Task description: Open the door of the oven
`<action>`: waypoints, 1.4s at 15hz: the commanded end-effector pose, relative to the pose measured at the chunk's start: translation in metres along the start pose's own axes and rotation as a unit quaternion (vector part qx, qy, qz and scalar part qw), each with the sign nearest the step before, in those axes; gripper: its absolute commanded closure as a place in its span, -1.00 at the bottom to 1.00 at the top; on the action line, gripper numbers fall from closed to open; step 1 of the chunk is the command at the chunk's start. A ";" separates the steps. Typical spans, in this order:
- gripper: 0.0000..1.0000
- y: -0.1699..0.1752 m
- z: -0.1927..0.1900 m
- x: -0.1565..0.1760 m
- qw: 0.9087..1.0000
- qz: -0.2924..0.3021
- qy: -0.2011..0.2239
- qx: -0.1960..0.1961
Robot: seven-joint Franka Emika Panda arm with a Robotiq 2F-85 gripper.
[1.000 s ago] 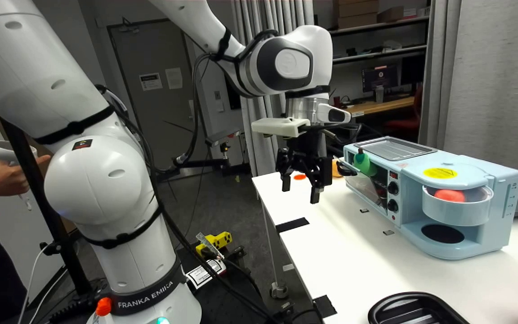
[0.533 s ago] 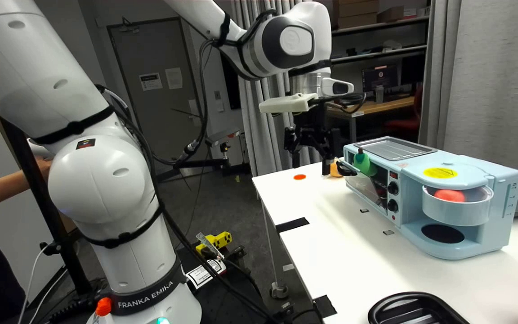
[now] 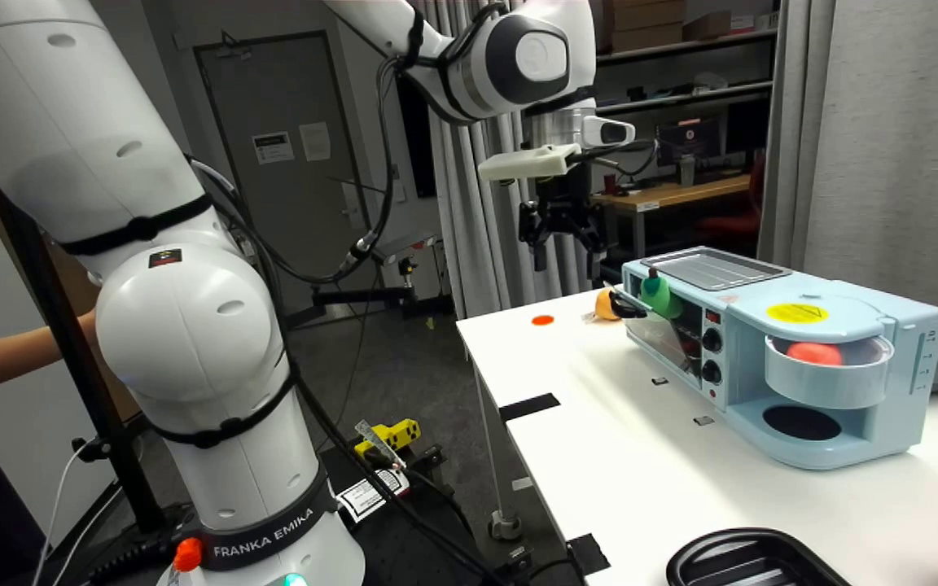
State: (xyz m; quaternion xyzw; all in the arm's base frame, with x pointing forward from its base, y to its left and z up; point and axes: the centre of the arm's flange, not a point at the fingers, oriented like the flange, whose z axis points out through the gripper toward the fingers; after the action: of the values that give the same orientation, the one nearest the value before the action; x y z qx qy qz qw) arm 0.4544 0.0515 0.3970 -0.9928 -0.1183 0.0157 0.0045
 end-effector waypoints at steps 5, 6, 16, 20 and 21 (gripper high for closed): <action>-1.00 -0.023 -0.002 0.066 0.999 0.003 0.035 0.012; -1.00 -0.026 -0.002 0.073 0.999 0.006 0.039 0.008; -1.00 -0.027 0.004 0.074 0.999 0.004 0.033 0.010; -1.00 -0.027 0.010 0.083 0.999 0.026 0.037 0.029; -1.00 -0.028 0.012 0.088 0.998 0.033 0.038 0.033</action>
State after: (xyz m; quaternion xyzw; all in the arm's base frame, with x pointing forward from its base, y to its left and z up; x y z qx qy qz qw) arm 0.5207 0.0952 0.3878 -0.9940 -0.1059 -0.0118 0.0240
